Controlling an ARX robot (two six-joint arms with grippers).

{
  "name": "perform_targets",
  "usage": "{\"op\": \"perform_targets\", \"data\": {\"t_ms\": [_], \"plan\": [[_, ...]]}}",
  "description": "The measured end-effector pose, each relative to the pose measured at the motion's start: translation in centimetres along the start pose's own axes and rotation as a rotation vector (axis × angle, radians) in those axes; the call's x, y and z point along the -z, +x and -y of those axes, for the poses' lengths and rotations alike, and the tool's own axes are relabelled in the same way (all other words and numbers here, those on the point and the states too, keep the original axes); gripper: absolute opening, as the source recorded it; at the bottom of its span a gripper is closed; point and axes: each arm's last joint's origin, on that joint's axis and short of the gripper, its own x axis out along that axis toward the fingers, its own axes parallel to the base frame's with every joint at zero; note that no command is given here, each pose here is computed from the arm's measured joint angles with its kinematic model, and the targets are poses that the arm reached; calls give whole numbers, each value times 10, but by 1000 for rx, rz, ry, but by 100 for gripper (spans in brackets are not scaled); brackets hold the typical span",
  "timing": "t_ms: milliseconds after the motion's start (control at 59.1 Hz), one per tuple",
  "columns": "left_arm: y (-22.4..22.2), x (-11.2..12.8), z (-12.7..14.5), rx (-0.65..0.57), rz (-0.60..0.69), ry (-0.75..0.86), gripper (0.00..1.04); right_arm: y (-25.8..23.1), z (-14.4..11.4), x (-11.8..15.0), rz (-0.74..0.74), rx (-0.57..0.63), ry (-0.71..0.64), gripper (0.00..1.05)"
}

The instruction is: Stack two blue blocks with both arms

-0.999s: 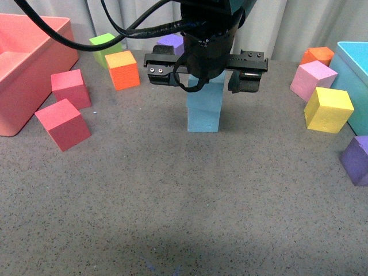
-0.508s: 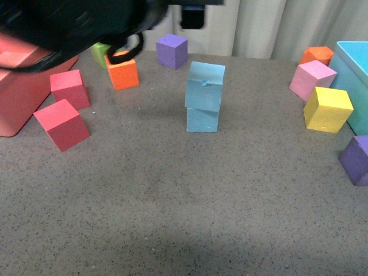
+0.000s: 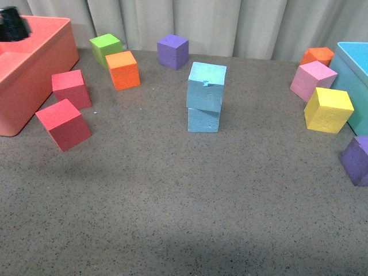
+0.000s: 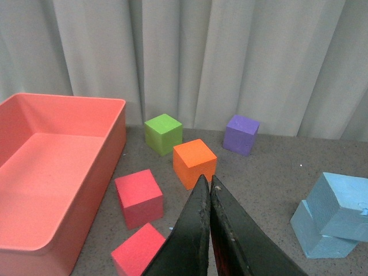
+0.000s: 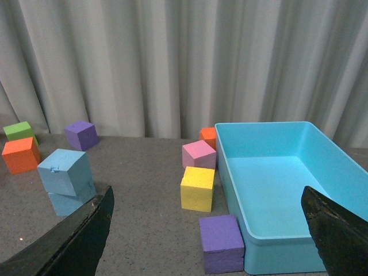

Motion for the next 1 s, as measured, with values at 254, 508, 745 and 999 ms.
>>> {"op": "perform_targets", "data": {"t_ms": [254,508,745,999], "plan": [[-37,1,-22,-14,-7,3,4,0,0,0,0,0,0,95],[-63,1,-32,-13,-8,3,4,0,0,0,0,0,0,95],[-82,0,-45,-11,-7,2,4,0,0,0,0,0,0,95],[-97,-4,-46,-14,7,2,4,0,0,0,0,0,0,95]]}}
